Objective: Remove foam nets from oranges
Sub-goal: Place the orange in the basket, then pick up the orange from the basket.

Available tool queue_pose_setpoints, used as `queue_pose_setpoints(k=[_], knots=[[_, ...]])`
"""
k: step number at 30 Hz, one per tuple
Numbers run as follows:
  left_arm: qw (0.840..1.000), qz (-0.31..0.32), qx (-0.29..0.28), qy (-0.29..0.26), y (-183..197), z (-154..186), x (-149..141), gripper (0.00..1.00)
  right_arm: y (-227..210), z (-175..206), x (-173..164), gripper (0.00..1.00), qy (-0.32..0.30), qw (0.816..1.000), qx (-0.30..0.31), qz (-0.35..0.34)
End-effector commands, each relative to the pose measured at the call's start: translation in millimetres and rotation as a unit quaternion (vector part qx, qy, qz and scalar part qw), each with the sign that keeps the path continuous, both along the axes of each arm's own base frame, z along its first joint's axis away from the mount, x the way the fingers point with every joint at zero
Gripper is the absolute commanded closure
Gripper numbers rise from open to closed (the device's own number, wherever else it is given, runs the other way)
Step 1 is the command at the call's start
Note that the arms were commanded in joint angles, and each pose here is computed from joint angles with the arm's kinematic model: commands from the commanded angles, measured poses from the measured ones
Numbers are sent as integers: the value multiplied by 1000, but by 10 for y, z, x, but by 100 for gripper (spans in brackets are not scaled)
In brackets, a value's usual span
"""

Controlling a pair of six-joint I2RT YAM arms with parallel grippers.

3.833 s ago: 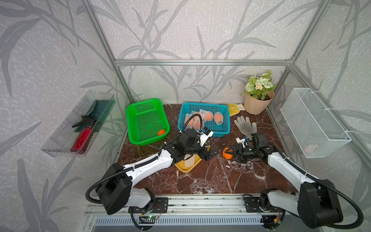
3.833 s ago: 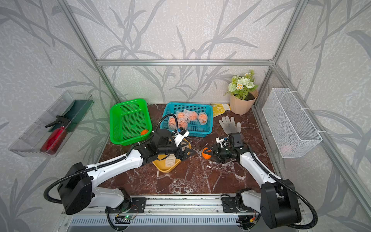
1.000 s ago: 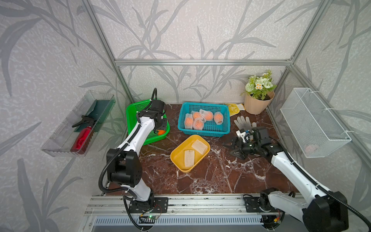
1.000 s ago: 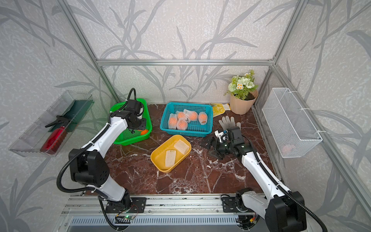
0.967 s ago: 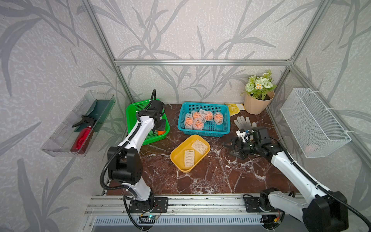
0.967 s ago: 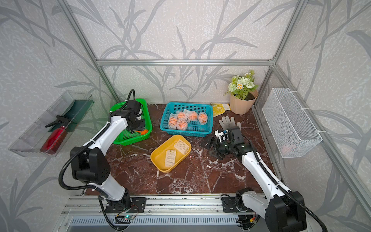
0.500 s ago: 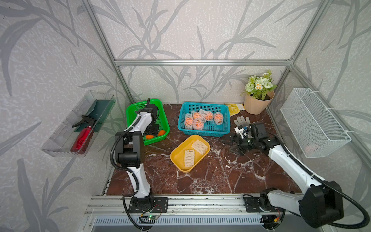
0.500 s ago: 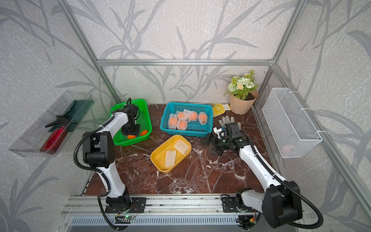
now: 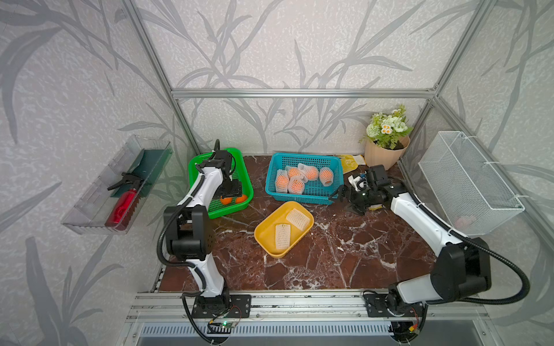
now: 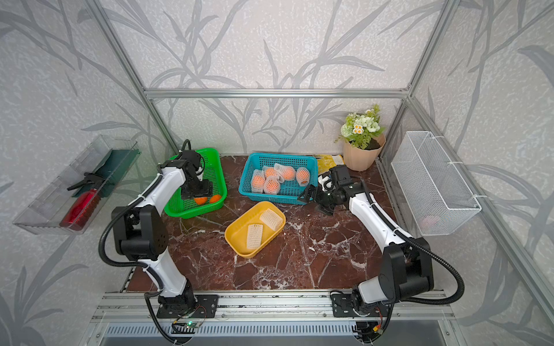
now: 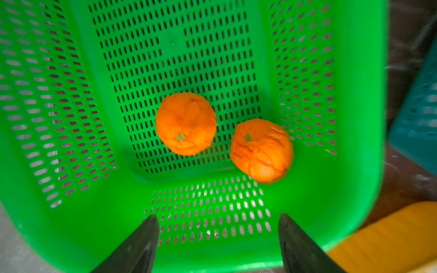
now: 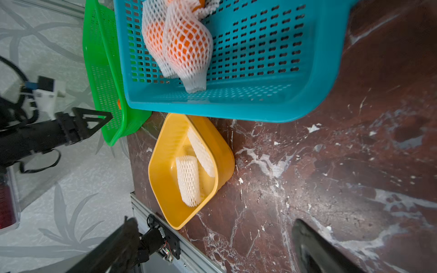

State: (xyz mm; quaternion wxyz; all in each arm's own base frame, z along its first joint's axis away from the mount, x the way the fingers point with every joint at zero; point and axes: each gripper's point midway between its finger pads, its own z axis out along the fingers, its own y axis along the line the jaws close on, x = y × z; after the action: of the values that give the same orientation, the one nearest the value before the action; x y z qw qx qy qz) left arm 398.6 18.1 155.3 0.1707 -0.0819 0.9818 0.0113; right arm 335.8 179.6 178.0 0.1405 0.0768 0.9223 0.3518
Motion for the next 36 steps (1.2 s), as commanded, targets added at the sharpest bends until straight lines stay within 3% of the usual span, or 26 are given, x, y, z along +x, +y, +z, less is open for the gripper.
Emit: queue_pose_setpoints(k=[1,5,9,14,20,23,28,36], knots=[[991,-23,-76,-107,-289,639,9,19,-55,-16,131,1,-18,998,-61,7],[966,-64,-129,-215,-698,1181,-83,14,-35,-30,341,1,-39,991,-127,24],[943,-140,-159,-256,-1226,1513,-324,13,-29,-85,594,1,-57,976,-204,43],[910,-197,-200,-306,-1799,1709,-682,12,5,-137,971,1,-85,959,-266,46],[869,-222,-240,-371,-2069,1841,-1127,5,199,-315,1424,1,-114,929,-342,82],[863,-247,-243,-367,-2128,1841,-1361,5,255,-384,1628,2,-124,908,-388,100],[867,-254,-238,-356,-2035,1788,-1635,5,260,-603,1899,3,-110,877,-451,126],[872,-255,-223,-354,-1894,1755,-1780,5,112,-821,2037,5,-105,839,-518,130]])
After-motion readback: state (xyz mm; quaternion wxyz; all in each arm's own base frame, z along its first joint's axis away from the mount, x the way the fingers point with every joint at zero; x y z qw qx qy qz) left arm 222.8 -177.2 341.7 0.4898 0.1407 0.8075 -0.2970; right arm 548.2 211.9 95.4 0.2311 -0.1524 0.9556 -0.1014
